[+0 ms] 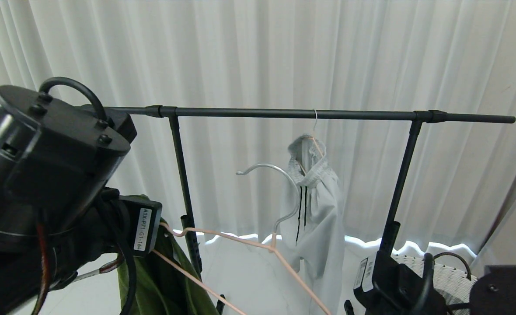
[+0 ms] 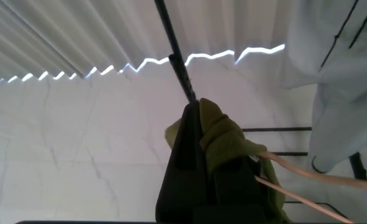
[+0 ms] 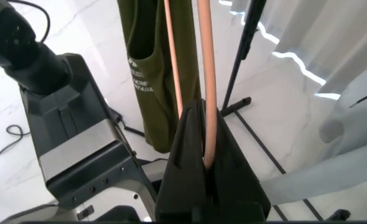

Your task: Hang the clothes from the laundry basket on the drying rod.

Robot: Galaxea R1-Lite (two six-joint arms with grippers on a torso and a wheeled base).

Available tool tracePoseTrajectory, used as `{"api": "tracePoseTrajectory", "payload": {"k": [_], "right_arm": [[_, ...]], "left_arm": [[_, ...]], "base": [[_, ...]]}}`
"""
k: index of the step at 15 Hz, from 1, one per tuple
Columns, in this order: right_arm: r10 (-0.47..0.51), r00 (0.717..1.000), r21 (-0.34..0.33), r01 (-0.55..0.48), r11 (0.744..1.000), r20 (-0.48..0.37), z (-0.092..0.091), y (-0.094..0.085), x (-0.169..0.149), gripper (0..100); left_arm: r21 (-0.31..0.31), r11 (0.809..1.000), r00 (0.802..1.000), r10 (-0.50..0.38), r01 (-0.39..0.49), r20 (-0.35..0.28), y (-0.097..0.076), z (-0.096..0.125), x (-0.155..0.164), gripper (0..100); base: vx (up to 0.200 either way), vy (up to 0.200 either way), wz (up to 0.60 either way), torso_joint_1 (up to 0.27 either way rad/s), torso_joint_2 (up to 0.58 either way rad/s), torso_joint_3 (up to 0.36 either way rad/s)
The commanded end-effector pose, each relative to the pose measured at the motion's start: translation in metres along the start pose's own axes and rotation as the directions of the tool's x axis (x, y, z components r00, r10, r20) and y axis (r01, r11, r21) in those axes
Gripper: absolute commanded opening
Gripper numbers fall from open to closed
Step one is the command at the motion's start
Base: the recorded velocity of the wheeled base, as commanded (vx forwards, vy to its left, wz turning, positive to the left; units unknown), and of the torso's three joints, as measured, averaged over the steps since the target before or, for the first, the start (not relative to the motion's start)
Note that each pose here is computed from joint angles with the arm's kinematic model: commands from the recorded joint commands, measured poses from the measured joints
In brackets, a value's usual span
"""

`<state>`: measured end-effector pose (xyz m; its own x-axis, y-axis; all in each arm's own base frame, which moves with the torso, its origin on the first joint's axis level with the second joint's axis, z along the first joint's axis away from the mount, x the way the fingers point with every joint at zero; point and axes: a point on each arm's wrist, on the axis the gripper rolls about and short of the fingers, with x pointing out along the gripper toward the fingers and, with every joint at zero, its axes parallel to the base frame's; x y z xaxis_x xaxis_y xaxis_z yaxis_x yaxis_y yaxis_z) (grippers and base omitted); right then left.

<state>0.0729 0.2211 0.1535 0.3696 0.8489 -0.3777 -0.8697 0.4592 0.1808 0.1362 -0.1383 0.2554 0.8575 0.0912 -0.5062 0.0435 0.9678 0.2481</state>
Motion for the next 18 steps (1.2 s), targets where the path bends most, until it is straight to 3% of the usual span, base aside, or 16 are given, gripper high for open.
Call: {"api": "tracePoseTrajectory", "payload": {"k": [1, 5, 8, 11, 14, 18], "right_arm": [[-0.005, 1.0, 0.016, 0.005, 1.0, -0.031, -0.006, 0.0, 0.012, 0], [0.004, 0.999, 0.015, -0.003, 1.0, -0.039, -0.009, 0.002, 0.018, 0], [0.021, 0.999, 0.013, -0.02, 1.0, -0.046, -0.011, 0.006, 0.016, 0], [0.028, 0.999, 0.016, -0.027, 0.999, -0.024, -0.01, 0.005, 0.002, 0], [0.031, 0.999, 0.019, -0.031, 0.999, -0.01, -0.022, -0.002, -0.028, 0], [0.058, 0.998, 0.019, -0.058, 0.998, 0.021, -0.017, 0.0, -0.036, 0]], "left_arm": [[-0.03, 0.999, 0.999, -0.032, 0.033, 0.016, -0.003, -0.001, -0.007, 0], [-0.002, 0.991, 0.99, -0.132, 0.132, 0.048, -0.014, -0.006, -0.025, 0], [0.02, 0.988, 0.986, -0.156, 0.155, 0.053, -0.017, -0.008, -0.03, 0], [0.014, 0.991, 0.99, -0.131, 0.13, 0.046, -0.012, -0.01, -0.026, 0], [0.0, 0.998, 0.998, -0.057, 0.057, 0.025, -0.004, -0.005, -0.013, 0], [0.031, 0.998, 0.998, -0.059, 0.058, 0.012, -0.012, -0.006, -0.009, 0]], "base": [[0.0, 0.0, 0.0, 0.0, 0.0, 0.0], [0.0, 0.0, 0.0, 0.0, 0.0, 0.0], [0.0, 0.0, 0.0, 0.0, 0.0, 0.0], [0.0, 0.0, 0.0, 0.0, 0.0, 0.0], [0.0, 0.0, 0.0, 0.0, 0.0, 0.0], [0.0, 0.0, 0.0, 0.0, 0.0, 0.0]]}}
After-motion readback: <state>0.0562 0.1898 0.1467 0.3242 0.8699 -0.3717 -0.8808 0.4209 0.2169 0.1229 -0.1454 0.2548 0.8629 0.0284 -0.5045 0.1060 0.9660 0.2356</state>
